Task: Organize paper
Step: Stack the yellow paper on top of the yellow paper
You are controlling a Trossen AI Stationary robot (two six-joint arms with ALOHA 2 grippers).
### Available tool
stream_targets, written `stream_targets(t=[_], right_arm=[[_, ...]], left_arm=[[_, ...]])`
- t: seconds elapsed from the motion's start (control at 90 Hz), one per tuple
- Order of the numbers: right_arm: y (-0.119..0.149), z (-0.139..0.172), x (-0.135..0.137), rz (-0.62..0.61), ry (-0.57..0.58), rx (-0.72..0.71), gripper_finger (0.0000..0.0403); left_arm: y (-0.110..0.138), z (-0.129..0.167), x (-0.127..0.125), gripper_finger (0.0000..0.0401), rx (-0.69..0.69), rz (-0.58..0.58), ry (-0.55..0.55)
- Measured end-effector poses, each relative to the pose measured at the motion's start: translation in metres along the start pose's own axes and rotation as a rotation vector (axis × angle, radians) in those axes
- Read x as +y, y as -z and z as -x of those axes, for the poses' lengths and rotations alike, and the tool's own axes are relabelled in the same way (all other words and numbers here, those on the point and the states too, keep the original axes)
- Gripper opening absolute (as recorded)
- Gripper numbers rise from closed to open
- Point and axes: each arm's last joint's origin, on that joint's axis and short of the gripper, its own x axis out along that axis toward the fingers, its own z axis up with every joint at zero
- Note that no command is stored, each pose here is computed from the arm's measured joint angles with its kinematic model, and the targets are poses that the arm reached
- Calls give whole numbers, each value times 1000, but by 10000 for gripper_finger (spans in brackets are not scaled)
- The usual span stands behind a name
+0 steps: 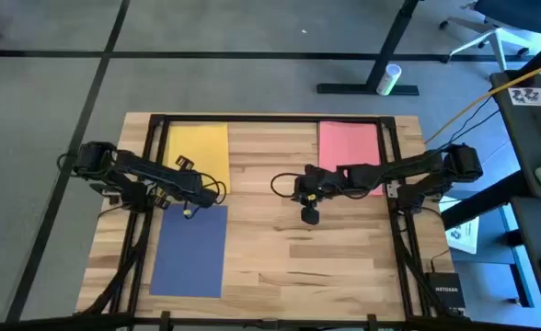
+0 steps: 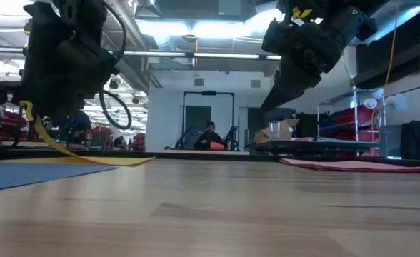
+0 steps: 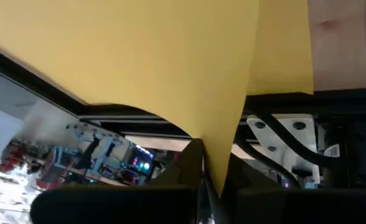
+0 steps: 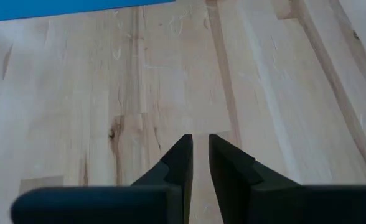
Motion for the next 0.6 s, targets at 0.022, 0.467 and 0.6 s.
stream_targets(t=[0.022,0.467,0.6], right_arm=[[0,0,0,0,0,0,40],[0,0,0,-6,2,-2,82],[0,0,0,-7,2,-2,102]], left_arm=[[0,-1,0,6,5,10,6],[0,-6,0,82,11,15,-10],[0,-6,1,99,12,17,-27]])
